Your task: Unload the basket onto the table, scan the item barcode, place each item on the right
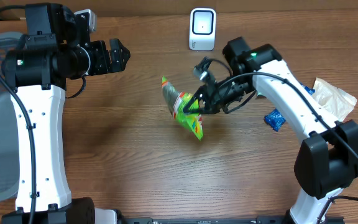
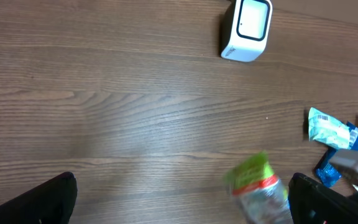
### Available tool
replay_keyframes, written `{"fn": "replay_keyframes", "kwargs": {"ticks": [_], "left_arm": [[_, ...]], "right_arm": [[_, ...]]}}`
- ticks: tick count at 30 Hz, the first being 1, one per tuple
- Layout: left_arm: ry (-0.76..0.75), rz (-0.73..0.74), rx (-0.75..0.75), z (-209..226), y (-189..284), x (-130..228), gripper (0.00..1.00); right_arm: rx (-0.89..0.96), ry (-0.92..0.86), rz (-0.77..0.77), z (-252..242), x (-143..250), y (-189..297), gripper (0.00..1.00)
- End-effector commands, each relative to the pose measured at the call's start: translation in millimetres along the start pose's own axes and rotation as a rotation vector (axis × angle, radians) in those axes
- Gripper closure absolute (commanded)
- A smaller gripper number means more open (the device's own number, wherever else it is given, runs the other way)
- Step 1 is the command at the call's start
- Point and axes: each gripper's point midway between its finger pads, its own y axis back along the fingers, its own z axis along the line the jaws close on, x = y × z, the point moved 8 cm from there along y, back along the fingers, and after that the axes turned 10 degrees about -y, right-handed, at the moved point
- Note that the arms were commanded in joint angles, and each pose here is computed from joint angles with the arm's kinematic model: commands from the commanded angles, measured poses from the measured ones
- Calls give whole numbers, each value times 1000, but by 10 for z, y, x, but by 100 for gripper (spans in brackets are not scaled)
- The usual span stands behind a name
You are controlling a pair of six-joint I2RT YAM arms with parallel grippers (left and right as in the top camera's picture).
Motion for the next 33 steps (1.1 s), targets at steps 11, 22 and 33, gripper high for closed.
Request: {"fn": "replay_keyframes", "kwargs": {"ticks": [11,22,33], "left_arm": [[7,-3,4,-25,5,-8,0],[7,-3,4,-25,5,-7,1],[7,-3,4,-25,3,-7,0]], "right_arm": [[440,-400,-388,-1467,-262,762,66],[805,178,-481,-706,-698,1184,0],[905,600,-178,-940,-945,346,0]]}}
